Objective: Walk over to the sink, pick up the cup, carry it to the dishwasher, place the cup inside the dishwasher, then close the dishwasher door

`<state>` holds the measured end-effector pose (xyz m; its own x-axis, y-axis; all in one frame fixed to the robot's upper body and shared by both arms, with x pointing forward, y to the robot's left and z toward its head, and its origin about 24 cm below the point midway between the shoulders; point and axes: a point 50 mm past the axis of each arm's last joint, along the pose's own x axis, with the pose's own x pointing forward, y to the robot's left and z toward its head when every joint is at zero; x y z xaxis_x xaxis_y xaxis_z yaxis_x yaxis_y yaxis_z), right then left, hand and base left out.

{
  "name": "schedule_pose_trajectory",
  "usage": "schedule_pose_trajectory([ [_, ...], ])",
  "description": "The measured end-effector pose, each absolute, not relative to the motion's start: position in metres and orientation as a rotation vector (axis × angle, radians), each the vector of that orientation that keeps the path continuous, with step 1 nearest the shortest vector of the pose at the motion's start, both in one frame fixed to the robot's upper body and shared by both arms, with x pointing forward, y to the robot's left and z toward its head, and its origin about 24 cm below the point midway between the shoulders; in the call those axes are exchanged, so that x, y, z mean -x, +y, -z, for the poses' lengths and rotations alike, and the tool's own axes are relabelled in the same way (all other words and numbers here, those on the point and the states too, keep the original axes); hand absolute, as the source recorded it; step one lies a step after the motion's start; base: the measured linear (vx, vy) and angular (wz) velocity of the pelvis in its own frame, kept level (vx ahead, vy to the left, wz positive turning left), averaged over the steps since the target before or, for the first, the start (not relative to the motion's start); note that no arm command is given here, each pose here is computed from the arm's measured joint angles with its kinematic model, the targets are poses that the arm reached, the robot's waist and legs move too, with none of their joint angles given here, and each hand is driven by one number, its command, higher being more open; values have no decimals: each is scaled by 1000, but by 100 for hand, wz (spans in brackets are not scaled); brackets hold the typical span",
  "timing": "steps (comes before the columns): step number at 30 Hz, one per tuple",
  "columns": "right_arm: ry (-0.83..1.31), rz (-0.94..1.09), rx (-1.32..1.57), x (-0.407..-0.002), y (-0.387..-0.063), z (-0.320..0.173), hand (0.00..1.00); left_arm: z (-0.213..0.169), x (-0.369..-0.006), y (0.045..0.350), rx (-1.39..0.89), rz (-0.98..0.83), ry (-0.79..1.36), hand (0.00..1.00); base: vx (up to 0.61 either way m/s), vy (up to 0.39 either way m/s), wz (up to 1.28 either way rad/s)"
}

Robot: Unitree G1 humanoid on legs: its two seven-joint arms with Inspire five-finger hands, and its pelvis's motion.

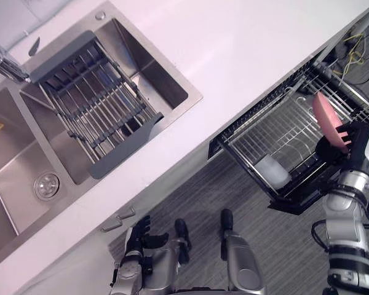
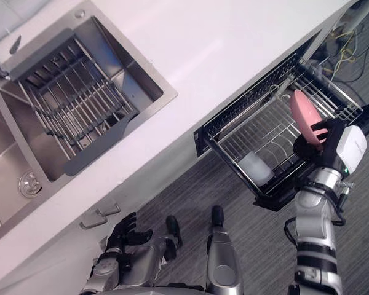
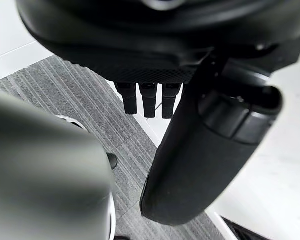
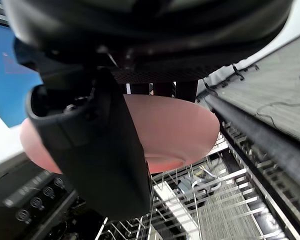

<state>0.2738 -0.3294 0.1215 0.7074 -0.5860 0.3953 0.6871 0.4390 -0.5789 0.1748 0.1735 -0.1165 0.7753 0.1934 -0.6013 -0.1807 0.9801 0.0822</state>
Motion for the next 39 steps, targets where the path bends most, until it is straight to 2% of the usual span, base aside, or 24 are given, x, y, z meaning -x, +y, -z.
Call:
schedule_pose_trajectory([
  [11,-129,760,645,-307,-328,-132,30,106,-194,162,40,-200,585,90,-32,-7,7],
  [18,-121,766,575,-314,-330,-136,30,101,-199,155,85,-220,556,90,1,2,4],
  [19,-119,770,568,-316,-330,-137,90,101,-200,154,88,-219,555,90,5,12,8],
  [27,-91,795,472,-325,-333,-139,90,97,-208,144,127,-220,536,90,8,9,4],
  [39,-117,799,431,-323,-327,-141,90,95,-211,145,135,-234,529,90,-2,-1,0],
])
